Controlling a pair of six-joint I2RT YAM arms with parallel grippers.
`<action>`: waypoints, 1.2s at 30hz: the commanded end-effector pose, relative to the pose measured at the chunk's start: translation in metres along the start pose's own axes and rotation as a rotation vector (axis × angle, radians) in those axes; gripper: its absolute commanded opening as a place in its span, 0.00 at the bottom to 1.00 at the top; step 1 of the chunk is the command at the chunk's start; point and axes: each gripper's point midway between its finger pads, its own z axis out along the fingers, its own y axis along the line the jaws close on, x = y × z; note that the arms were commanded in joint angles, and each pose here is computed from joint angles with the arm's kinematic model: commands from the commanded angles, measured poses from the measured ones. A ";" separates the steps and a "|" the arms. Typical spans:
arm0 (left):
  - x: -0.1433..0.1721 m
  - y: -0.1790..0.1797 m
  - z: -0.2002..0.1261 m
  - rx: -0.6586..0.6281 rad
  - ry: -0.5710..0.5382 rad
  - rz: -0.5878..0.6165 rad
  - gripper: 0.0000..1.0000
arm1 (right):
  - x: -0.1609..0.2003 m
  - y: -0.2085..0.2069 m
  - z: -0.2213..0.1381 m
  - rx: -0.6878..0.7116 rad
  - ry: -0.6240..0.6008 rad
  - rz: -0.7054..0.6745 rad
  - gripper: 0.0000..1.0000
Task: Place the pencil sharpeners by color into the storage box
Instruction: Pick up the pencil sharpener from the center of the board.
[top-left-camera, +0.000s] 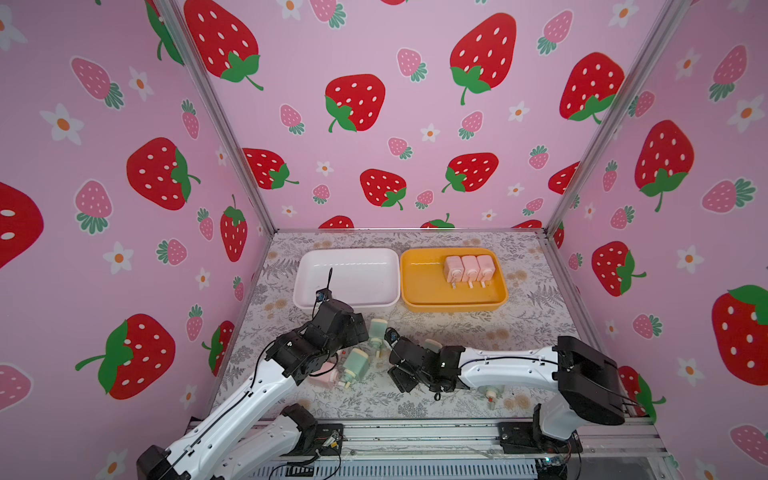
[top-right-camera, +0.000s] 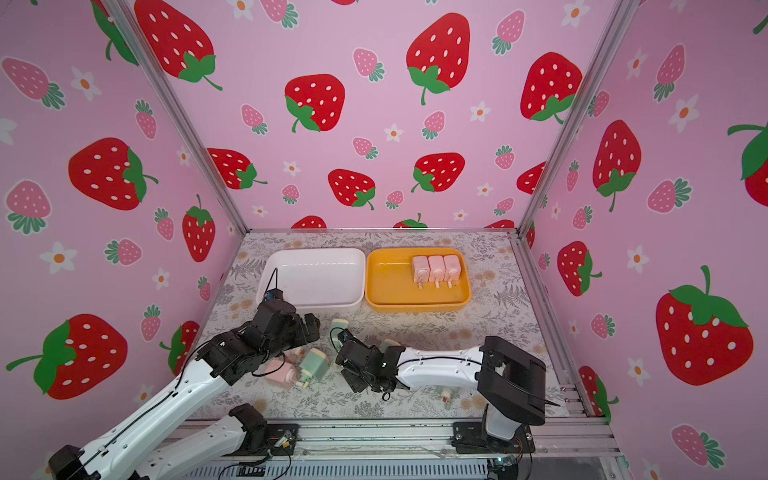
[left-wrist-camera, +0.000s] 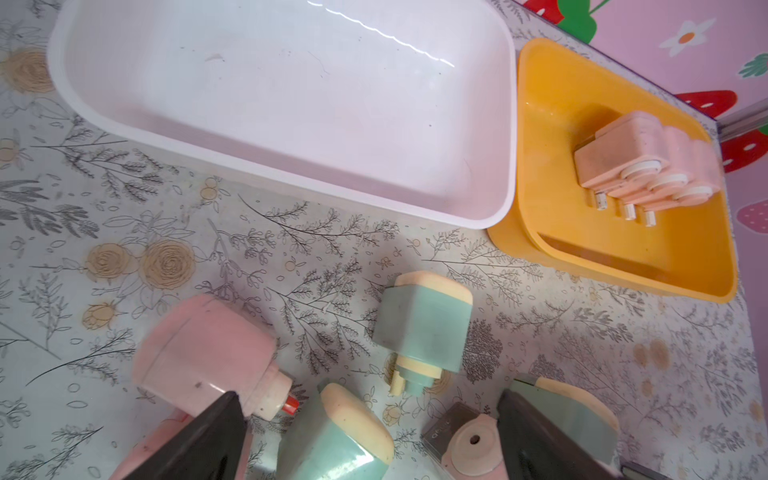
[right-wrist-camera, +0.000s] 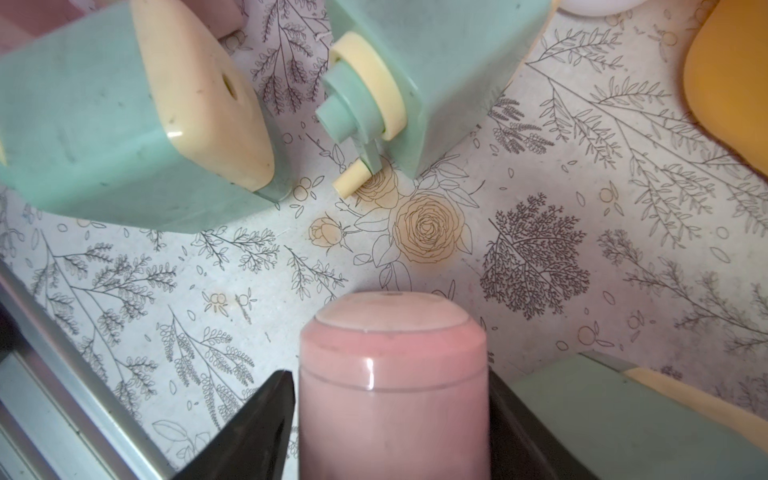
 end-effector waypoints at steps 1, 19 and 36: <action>-0.005 0.007 -0.008 -0.012 0.010 0.005 1.00 | 0.003 0.011 0.000 -0.032 0.050 -0.042 0.74; -0.013 0.018 -0.011 -0.019 -0.014 -0.019 1.00 | -0.012 0.019 -0.016 -0.088 0.019 -0.115 0.08; -0.021 0.030 -0.011 -0.069 -0.034 -0.016 1.00 | -0.033 0.001 -0.091 -0.326 -0.058 -0.186 0.00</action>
